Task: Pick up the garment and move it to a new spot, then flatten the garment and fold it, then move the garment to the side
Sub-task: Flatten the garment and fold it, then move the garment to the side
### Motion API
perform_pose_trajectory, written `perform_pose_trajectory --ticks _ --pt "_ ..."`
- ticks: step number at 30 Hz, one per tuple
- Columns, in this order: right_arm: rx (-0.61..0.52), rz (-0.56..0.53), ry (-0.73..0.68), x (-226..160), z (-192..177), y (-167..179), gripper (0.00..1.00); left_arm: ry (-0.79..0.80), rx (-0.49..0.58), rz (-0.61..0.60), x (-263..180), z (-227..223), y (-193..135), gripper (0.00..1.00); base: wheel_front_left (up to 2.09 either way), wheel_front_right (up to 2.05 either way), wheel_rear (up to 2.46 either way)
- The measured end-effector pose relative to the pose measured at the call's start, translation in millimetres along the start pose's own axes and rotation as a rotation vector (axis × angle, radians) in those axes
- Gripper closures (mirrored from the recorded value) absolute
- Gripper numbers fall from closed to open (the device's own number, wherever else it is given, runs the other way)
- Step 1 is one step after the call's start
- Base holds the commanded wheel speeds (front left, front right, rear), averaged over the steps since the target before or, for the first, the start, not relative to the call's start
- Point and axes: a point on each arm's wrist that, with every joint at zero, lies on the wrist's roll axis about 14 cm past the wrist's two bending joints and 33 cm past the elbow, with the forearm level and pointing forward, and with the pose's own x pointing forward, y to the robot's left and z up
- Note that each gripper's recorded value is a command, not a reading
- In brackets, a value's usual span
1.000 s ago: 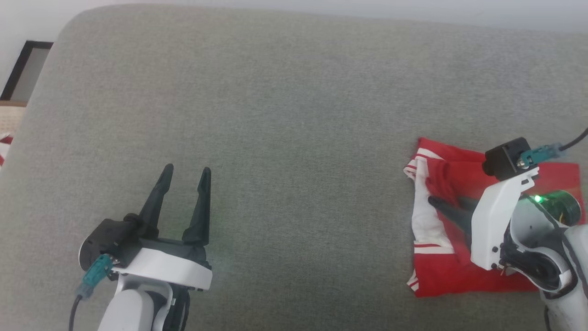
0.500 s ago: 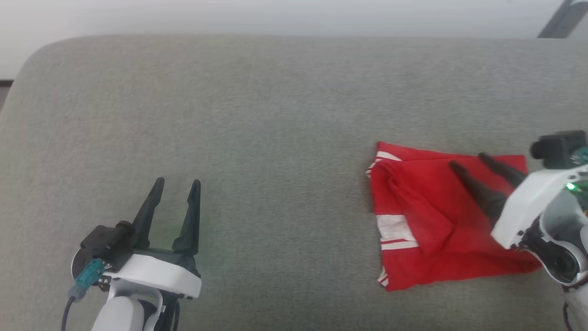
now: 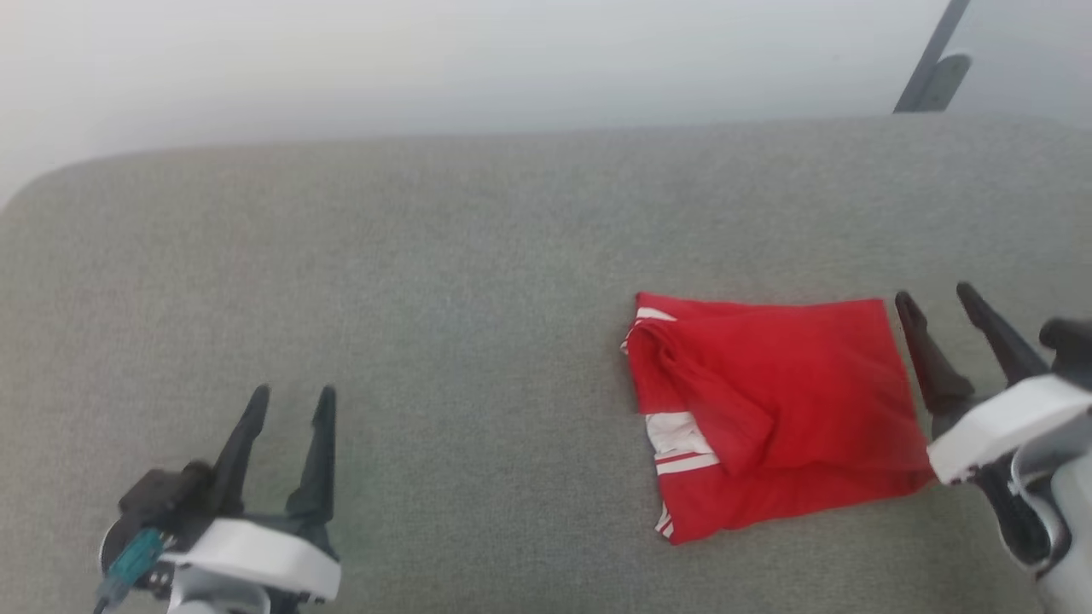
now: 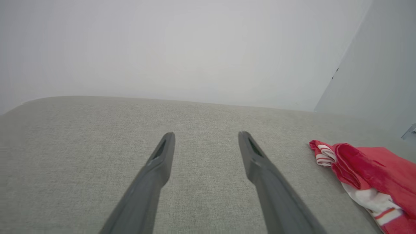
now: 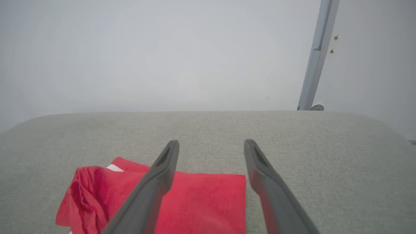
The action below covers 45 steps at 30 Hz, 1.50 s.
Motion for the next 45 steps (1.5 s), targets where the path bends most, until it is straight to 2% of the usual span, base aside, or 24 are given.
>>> perform_pose_trajectory --ticks 10,19,34,41,45 --pt "0.007 -0.049 -0.080 -38.8 11.6 -7.2 0.00 -0.024 0.030 0.024 -32.3 10.3 6.8 0.00 0.00 0.00 0.00" --pt "0.004 -0.100 -0.082 -69.4 7.5 -16.4 0.00 -0.034 0.053 0.068 -55.1 14.9 16.6 0.00 0.00 0.00 0.00" --pt "0.031 -0.106 -0.088 -74.8 14.2 -3.7 0.00 -0.028 0.049 0.082 -61.4 12.6 16.9 0.00 0.00 0.00 0.00" --pt "0.032 -0.085 0.024 -53.0 8.2 -6.7 0.00 -0.034 0.036 0.068 -49.5 12.4 10.8 0.00 0.00 0.00 0.00" --pt "-0.016 -0.047 0.218 -34.8 -13.3 -8.8 0.00 -0.045 0.023 0.062 -36.1 13.7 8.1 0.00 0.00 0.00 0.00"
